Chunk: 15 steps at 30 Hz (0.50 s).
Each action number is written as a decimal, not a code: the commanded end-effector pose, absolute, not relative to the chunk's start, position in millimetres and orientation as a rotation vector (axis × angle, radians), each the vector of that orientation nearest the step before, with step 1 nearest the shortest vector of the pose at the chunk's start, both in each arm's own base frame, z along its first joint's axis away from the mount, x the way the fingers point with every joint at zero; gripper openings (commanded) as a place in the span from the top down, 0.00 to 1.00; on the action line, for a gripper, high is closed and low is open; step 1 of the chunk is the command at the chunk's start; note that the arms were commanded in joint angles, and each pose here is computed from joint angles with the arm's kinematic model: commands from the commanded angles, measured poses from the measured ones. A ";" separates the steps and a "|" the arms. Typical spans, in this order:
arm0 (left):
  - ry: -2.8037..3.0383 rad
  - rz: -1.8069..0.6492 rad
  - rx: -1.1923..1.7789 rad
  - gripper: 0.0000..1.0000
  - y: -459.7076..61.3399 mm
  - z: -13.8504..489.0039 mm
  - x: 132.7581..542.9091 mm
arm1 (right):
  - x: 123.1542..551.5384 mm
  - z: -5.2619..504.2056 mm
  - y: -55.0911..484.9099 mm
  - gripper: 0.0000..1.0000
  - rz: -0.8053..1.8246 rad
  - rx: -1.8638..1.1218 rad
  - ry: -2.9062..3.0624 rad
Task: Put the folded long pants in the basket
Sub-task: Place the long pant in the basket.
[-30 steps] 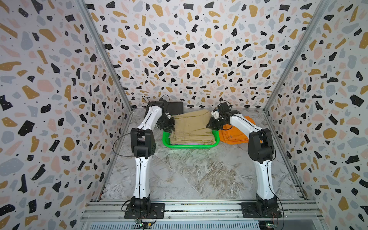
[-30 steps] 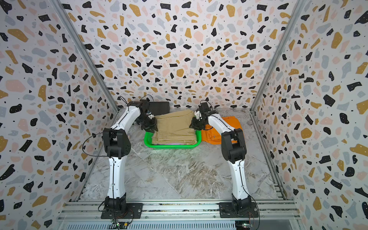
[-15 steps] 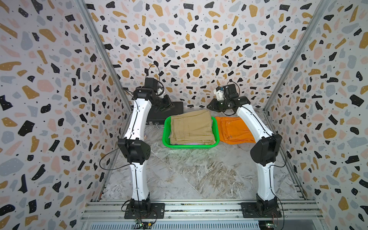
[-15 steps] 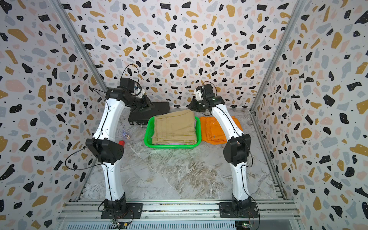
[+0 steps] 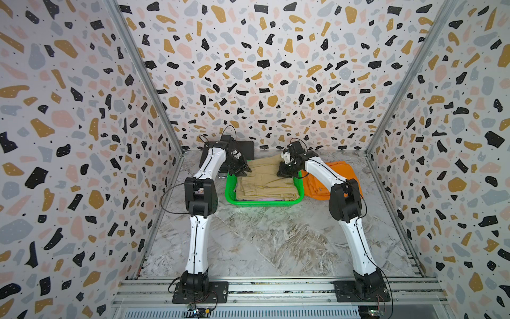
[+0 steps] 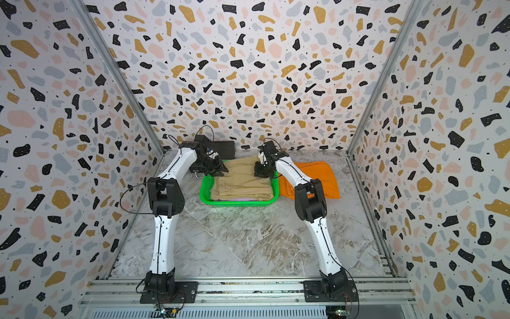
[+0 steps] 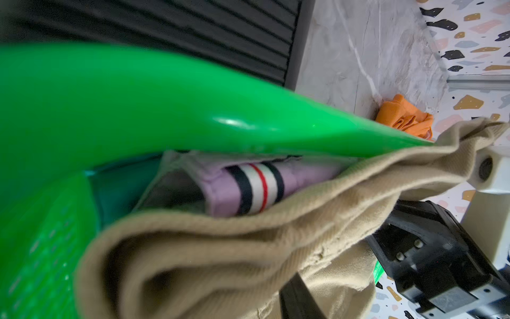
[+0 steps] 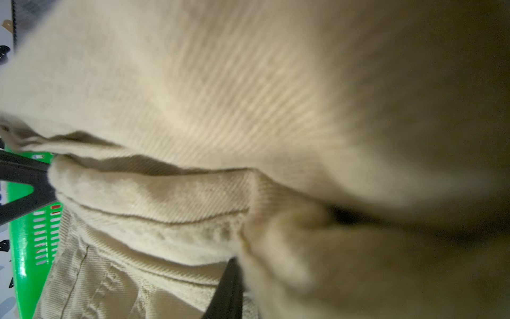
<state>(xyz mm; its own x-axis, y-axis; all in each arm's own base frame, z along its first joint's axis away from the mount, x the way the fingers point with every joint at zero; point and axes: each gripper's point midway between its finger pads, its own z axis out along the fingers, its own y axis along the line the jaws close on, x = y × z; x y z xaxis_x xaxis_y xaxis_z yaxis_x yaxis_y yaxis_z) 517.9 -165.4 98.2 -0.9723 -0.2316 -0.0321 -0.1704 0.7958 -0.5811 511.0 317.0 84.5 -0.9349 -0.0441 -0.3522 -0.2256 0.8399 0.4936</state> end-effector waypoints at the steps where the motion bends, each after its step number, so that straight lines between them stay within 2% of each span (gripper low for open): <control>1: 2.935 -0.812 -0.364 0.65 -154.2 58.0 521.6 | 493.3 47.3 298.5 0.82 0.640 -0.167 2.824; 4: 2.944 -0.786 -0.393 0.65 -145.0 47.0 525.0 | 494.6 42.5 301.5 0.72 0.656 -0.186 2.827; 7: 2.894 -0.806 -0.384 0.61 -140.6 67.4 532.0 | 498.4 66.7 308.3 0.57 0.712 -0.224 2.774; 11: 2.756 -0.861 -0.317 0.49 -144.1 141.6 535.2 | 501.9 144.9 314.4 0.37 0.799 -0.234 2.617; 13: 2.684 -0.918 -0.285 0.45 -149.0 181.7 531.4 | 499.6 189.7 315.3 0.32 0.852 -0.226 2.529; 15: 2.606 -0.958 -0.242 0.35 -151.3 229.4 517.9 | 491.6 240.0 309.9 0.28 0.892 -0.211 2.437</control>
<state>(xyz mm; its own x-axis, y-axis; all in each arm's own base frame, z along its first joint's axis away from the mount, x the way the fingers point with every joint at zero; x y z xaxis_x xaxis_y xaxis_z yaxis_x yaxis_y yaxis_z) 525.2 -154.4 133.9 -0.9598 -0.2626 -0.0991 -0.1520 0.7831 -0.6030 501.3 324.0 137.5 -0.9101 -0.0423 -0.4123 -0.2745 0.8068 0.5231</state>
